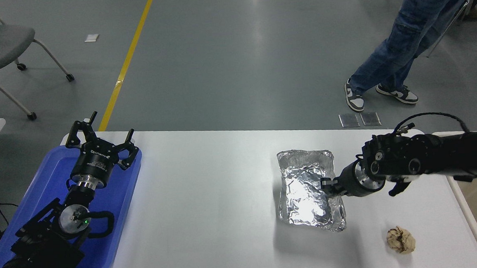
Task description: Pick up foil plate and place in dustbin
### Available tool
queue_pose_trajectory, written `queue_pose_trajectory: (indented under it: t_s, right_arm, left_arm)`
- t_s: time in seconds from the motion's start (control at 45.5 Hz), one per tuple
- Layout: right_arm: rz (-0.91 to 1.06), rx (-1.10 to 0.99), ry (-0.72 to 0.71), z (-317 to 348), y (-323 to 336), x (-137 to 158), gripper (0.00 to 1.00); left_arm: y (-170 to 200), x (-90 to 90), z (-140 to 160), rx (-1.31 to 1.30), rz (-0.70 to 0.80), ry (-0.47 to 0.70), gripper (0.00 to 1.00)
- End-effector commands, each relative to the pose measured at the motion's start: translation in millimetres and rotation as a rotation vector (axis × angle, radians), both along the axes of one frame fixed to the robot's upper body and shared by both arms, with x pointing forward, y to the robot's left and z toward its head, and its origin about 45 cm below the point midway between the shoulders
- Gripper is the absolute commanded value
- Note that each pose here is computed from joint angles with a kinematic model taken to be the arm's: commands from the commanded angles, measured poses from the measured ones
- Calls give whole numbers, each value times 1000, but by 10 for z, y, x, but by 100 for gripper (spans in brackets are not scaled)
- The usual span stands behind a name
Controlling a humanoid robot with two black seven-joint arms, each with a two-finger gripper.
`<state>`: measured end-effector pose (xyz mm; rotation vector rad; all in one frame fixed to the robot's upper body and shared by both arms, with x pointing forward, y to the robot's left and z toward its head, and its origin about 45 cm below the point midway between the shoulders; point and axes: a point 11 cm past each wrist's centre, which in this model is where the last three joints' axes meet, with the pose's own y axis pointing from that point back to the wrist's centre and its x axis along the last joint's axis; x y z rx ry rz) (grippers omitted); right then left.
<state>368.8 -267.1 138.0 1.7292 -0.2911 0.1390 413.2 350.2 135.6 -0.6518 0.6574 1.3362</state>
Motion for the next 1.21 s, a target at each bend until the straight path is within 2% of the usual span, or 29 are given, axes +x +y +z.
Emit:
queue_pose_trajectory:
  t_s: [0.0, 0.549, 0.835, 1.187]
  right_arm:
    - [-27, -5, -34, 670, -291, 102, 0]
    - [-5, -67, -114, 2414, -581, 253, 0]
    - [9, -85, -137, 2724, -566, 246, 0]
    - [-40, -112, -158, 2666, -751, 316, 0]
  left_arm:
    - [2, 1, 0, 0, 1, 0, 100]
    - [0, 0, -1, 1, 0, 1, 100]
    - [0, 0, -1, 1, 0, 1, 100]
    - [-1, 0, 0, 0, -1, 0, 100]
